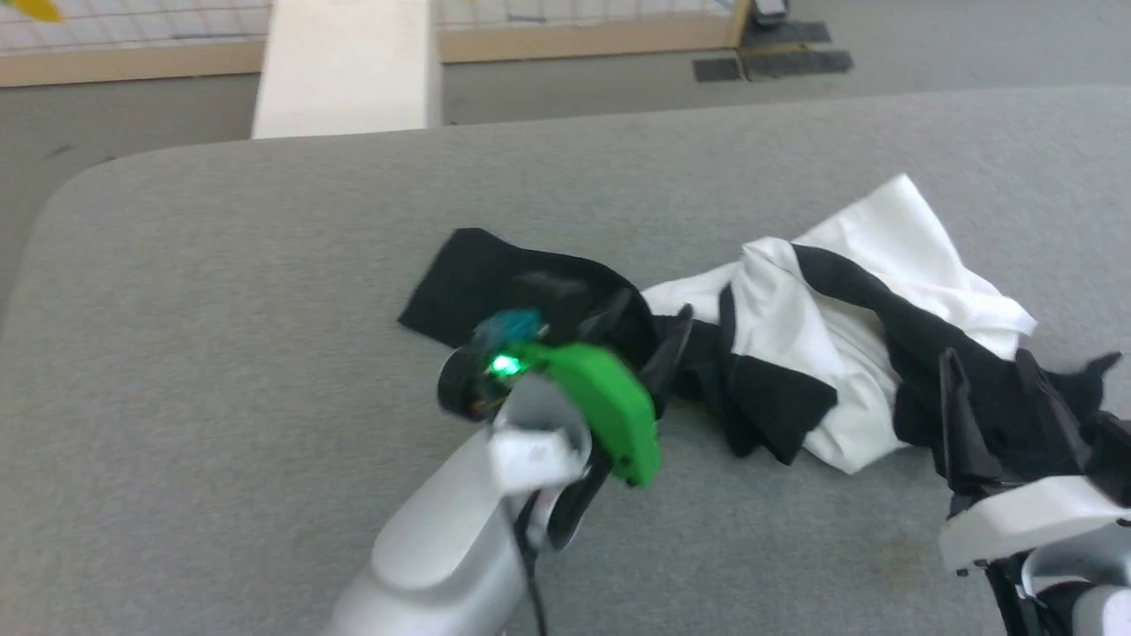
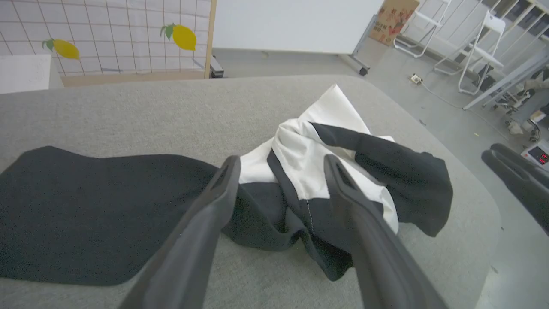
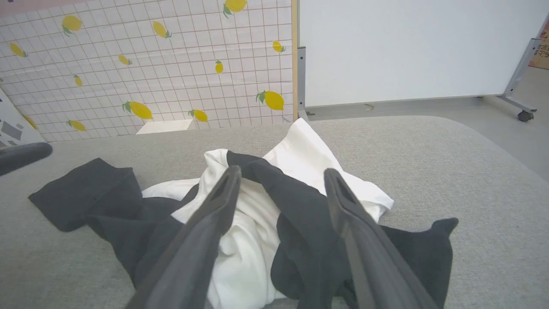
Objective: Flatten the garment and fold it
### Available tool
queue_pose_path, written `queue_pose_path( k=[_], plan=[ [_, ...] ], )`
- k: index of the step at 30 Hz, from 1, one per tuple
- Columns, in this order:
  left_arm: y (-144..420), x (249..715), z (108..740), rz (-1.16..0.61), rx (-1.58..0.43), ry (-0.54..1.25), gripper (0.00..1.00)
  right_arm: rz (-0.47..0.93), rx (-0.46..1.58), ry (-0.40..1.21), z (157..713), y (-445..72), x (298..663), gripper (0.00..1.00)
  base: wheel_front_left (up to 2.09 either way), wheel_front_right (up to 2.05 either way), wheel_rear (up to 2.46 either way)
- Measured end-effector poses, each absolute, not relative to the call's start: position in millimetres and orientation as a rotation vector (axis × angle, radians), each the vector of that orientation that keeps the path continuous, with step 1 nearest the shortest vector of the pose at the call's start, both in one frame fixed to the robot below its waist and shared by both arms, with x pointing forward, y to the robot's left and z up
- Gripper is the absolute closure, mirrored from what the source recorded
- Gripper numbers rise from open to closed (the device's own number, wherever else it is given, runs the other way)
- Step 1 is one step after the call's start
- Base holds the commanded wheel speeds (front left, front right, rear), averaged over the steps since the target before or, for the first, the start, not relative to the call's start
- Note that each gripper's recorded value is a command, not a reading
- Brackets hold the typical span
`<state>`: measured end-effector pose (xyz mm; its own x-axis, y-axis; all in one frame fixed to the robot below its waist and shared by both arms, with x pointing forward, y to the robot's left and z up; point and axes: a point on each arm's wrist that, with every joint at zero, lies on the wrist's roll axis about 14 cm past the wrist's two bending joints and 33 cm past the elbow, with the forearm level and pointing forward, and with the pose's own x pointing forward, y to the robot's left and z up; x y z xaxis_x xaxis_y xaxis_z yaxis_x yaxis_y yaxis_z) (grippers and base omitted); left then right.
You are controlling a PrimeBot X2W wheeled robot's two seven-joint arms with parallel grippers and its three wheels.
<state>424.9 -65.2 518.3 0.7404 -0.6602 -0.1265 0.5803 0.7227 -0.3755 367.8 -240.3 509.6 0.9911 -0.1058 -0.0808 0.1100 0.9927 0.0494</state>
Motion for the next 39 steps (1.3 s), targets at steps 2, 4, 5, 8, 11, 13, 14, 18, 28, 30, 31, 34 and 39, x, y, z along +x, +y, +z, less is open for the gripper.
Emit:
queue_pose_path(
  k=[2,4,5,8,11,13,14,18,28,30,31,34,39],
  plan=[
    [-78,428,507,-0.719,-0.281,0.342,0.0,-0.114,0.06,0.084,506,-242,368,0.0,0.0,0.0,0.0],
    [-85,433,492,-0.719,-0.211,0.425,0.0,-0.123,0.067,0.089,503,-244,367,0.0,0.0,0.0,0.0],
    [-87,436,483,-0.711,-0.174,0.469,0.0,-0.131,0.069,0.093,501,-246,367,0.0,0.0,0.0,0.0],
    [-83,446,455,-0.66,-0.045,0.587,0.0,-0.153,0.073,0.097,497,-253,365,0.0,0.0,0.0,0.0],
    [-79,449,434,-0.64,0.029,0.676,0.0,-0.174,0.079,0.111,491,-259,362,0.0,0.0,0.0,0.0],
    [-79,444,421,-0.654,0.063,0.744,0.12,-0.188,0.082,0.123,486,-263,360,0.0,0.0,0.0,0.0],
    [-79,442,416,-0.665,0.072,0.763,0.74,-0.194,0.081,0.131,483,-264,359,0.0,0.0,0.0,0.0],
    [-83,440,419,-0.699,0.052,0.756,1.0,-0.199,0.084,0.149,477,-266,359,0.0,0.0,0.0,0.0],
    [2,481,476,-0.424,-0.16,0.388,1.0,-0.138,0.089,0.107,488,-249,377,0.0,0.0,0.0,0.0],
    [42,481,480,-0.309,-0.19,0.336,1.0,-0.119,0.087,0.101,491,-243,382,0.0,0.0,0.0,0.0],
    [63,480,482,-0.252,-0.2,0.314,1.0,-0.109,0.087,0.097,493,-240,384,0.0,0.0,0.0,0.0],
    [119,469,488,-0.089,-0.225,0.253,1.0,-0.073,0.089,0.095,495,-229,391,0.0,0.0,0.0,0.0],
    [198,427,472,0.154,-0.246,0.275,1.0,-0.014,0.091,0.099,498,-209,401,0.0,0.0,0.0,0.0]
  ],
)
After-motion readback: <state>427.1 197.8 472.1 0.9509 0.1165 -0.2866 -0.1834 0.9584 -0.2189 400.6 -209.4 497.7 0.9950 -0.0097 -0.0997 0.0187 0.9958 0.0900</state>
